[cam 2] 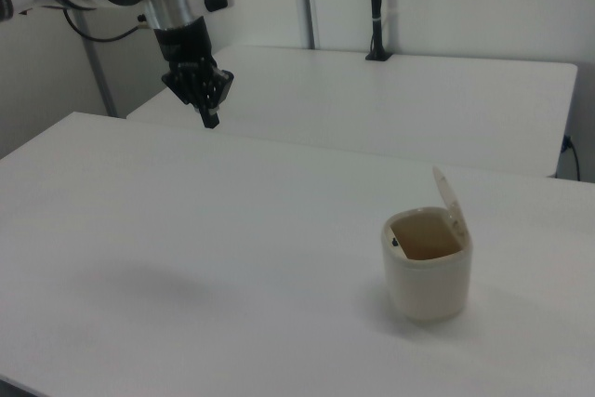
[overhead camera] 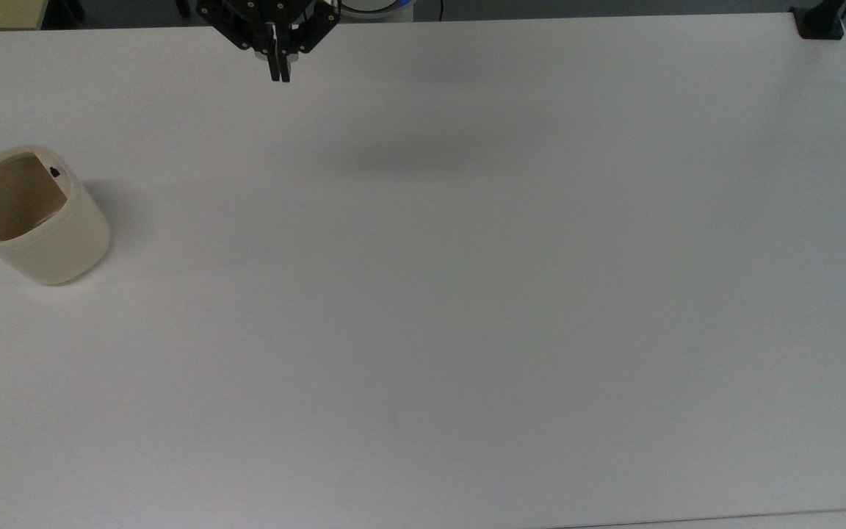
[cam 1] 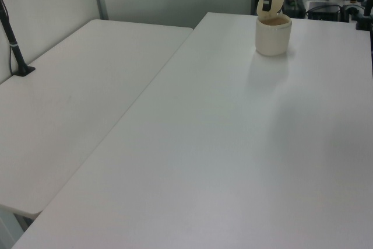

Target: Open the trash bin

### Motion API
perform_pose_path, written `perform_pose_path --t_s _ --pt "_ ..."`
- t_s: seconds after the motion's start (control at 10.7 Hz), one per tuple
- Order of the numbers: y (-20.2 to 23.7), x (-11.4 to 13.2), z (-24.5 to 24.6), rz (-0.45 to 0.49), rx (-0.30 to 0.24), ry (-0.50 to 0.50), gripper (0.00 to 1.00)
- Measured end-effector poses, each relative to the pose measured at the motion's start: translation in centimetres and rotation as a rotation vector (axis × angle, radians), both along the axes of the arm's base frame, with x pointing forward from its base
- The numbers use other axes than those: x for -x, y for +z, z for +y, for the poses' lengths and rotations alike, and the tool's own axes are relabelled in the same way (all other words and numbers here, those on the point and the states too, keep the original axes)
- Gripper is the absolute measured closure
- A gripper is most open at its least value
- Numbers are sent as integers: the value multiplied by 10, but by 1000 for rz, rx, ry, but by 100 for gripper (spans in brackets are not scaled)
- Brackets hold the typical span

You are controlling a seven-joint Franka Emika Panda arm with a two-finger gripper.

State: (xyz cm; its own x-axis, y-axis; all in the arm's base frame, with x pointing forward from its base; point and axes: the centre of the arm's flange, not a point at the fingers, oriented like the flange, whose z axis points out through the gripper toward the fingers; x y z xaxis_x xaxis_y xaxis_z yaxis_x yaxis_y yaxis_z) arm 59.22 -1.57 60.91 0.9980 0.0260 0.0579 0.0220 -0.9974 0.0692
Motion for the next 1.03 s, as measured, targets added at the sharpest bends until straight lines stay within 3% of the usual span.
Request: perform_pose_path --t_s 0.19,0.28,0.75,1.03 --pt "-8 1 0 19 14 3 90" --pt "-8 1 -4 20 14 -2 79" --pt "-13 4 -6 49 26 -3 4" --pt "-15 11 -10 102 32 -3 0"
